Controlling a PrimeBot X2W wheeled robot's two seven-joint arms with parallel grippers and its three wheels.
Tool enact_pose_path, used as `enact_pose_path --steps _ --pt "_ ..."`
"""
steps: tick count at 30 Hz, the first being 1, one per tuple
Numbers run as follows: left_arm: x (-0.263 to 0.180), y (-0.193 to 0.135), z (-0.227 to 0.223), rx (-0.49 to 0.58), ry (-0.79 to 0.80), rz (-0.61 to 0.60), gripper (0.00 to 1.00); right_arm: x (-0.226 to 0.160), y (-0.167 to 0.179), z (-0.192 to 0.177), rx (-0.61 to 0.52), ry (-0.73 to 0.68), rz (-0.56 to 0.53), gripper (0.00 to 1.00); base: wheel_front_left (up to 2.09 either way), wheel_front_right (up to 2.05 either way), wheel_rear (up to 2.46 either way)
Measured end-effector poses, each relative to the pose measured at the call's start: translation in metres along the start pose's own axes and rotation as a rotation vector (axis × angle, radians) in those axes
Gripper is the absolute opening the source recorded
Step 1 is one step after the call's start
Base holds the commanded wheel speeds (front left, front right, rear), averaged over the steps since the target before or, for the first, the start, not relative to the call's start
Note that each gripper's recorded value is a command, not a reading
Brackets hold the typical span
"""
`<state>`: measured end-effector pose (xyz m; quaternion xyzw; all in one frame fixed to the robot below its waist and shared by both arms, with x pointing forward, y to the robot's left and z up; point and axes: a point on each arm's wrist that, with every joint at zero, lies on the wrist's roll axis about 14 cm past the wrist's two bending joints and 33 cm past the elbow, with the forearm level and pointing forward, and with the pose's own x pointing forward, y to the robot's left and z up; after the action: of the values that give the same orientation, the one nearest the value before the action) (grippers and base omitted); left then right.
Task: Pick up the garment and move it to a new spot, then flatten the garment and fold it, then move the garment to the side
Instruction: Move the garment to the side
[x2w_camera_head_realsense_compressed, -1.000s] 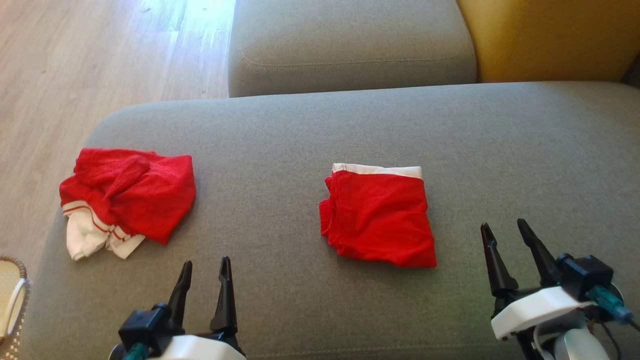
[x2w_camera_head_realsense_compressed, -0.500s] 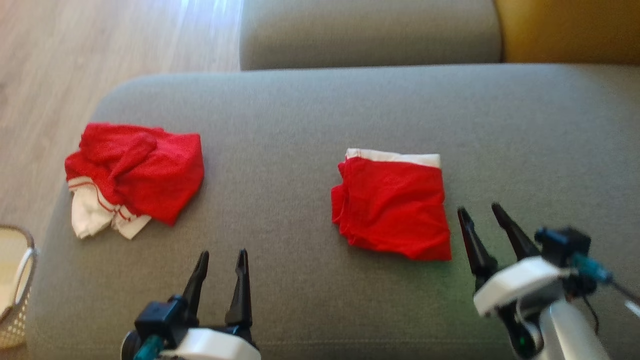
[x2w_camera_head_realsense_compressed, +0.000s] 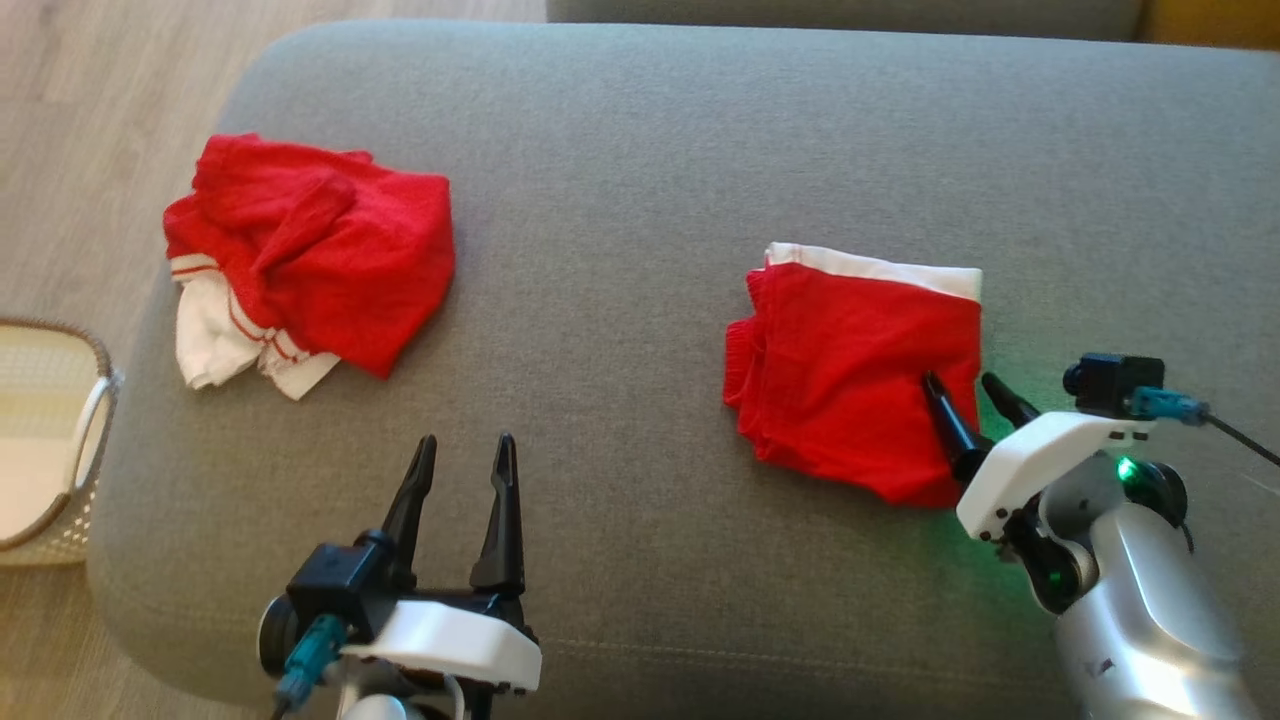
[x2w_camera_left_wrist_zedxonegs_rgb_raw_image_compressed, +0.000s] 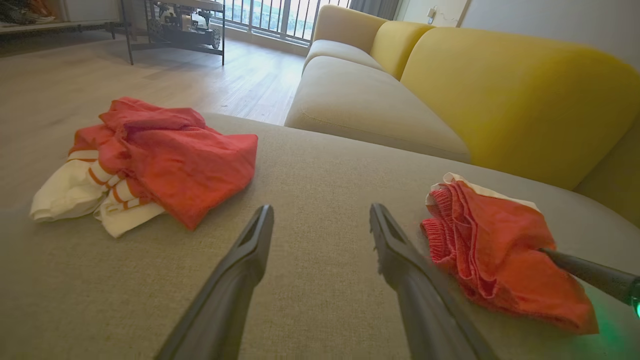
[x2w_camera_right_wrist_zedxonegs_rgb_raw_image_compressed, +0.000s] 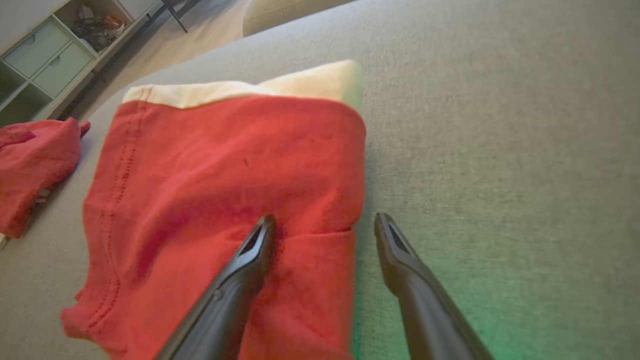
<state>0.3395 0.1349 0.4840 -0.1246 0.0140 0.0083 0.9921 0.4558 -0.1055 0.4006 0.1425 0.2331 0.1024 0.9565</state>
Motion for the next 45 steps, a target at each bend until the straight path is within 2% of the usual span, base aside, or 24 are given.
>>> enact_pose_path --steps 7,8,9,12,17,24,30,40,45 --pt "-0.001 0.004 -0.003 0.003 0.012 0.016 1.00 0.010 0.006 -0.017 0.002 0.071 0.012 1.00 0.00 0.00 0.00" --pt "-0.001 0.004 -0.004 0.003 0.013 0.015 1.00 0.011 0.008 -0.017 -0.002 0.074 0.016 0.36 0.00 0.00 0.00" --pt "-0.001 0.004 -0.004 0.003 0.012 0.013 1.00 0.013 0.010 -0.016 -0.007 0.073 0.021 0.00 0.00 0.00 0.00" --pt "0.003 0.000 -0.002 0.014 0.005 -0.001 1.00 0.015 0.012 -0.015 -0.054 0.071 0.033 0.00 0.00 0.00 0.00" --pt "0.007 -0.022 -0.002 0.106 -0.009 -0.088 1.00 0.014 0.006 -0.009 -0.149 0.055 0.034 0.00 0.00 0.00 0.00" --pt "0.016 -0.054 -0.006 0.093 -0.002 -0.192 1.00 0.009 -0.021 0.023 -0.272 0.011 -0.003 0.00 0.00 0.00 0.00" --pt "0.045 -0.098 0.001 0.096 -0.048 -0.337 1.00 -0.004 -0.074 0.064 -0.394 -0.030 -0.095 0.00 0.00 0.00 0.00" --pt "0.088 -0.157 -0.036 0.067 -0.001 -0.523 1.00 -0.035 -0.185 0.132 -0.389 -0.150 -0.325 0.00 0.00 0.00 0.00" --pt "0.099 -0.172 -0.060 0.046 0.042 -0.568 1.00 -0.043 -0.216 0.138 -0.377 -0.167 -0.396 0.00 0.00 0.00 0.00"
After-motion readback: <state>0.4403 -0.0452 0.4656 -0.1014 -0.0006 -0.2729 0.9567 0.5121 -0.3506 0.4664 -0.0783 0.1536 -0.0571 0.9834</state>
